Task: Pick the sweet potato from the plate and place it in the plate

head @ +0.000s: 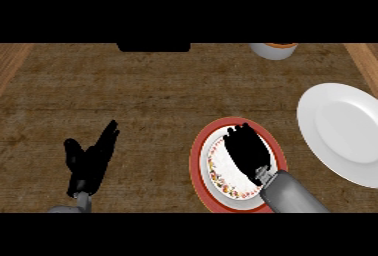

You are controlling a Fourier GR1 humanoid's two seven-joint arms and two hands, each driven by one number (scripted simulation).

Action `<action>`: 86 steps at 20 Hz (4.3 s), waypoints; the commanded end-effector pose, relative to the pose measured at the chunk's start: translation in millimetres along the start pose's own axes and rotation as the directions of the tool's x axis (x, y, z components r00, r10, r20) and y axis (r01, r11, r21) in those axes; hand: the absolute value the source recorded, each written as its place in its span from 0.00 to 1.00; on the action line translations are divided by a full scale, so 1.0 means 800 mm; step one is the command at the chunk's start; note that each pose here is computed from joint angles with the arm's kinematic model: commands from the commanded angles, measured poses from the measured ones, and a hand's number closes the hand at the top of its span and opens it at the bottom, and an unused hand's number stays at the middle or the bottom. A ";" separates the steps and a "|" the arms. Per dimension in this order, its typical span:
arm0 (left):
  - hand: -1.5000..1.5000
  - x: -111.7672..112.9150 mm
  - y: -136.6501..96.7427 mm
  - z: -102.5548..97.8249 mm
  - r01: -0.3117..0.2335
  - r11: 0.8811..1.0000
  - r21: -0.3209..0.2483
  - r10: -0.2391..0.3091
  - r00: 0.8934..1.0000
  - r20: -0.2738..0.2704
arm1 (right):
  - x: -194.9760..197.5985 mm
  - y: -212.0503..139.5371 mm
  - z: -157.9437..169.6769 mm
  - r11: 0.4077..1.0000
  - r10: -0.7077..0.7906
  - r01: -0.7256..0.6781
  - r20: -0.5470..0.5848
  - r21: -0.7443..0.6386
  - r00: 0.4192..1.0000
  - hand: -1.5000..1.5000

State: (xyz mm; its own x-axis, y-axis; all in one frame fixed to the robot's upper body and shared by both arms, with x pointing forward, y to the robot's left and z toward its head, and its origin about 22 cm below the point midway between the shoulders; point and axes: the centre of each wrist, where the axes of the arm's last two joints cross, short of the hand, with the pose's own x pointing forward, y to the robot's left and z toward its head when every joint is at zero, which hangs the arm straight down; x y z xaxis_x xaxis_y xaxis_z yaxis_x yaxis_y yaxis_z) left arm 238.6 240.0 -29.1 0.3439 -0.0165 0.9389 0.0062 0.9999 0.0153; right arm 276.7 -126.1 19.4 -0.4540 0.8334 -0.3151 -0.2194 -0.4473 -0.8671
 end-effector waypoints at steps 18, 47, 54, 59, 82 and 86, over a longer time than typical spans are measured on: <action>0.50 -0.004 0.013 0.009 -0.016 1.000 0.011 0.017 1.000 -0.017 | -0.104 -0.085 -0.034 0.727 -0.685 0.376 -0.649 -0.575 0.332 1.00; 0.50 0.002 -0.021 0.003 -0.002 1.000 -0.021 0.002 1.000 -0.004 | -0.239 -0.015 -0.001 0.443 -0.897 -0.513 -0.358 -0.735 -0.260 1.00; 0.50 -0.003 -0.003 0.006 0.001 1.000 0.002 -0.001 1.000 -0.027 | -0.271 0.059 0.022 0.438 -0.898 -0.534 -0.333 -0.723 -0.287 1.00; 0.50 -0.002 -0.013 0.019 -0.016 1.000 -0.018 0.015 1.000 -0.013 | -0.304 0.112 0.046 0.456 -0.889 -0.533 -0.340 -0.713 -0.306 1.00; 0.50 0.014 0.012 -0.006 -0.020 1.000 0.010 0.021 0.999 -0.031 | -0.312 0.176 0.098 0.174 -0.958 -0.497 -0.028 -0.850 -0.287 0.00; 0.50 -0.005 0.009 0.009 -0.010 1.000 -0.001 0.010 0.999 -0.038 | -0.258 0.193 0.117 0.088 -0.956 -0.474 0.059 -0.876 -0.287 0.00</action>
State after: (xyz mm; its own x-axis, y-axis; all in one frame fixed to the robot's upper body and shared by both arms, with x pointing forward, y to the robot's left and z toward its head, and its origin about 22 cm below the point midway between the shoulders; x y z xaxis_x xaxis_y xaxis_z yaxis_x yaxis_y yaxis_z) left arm 238.7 241.1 -27.6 0.3424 -0.0053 0.9395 -0.0011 1.0000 0.0060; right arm 287.5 -409.4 -1.3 0.3665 0.1857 0.9117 0.9270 -0.1562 -0.3409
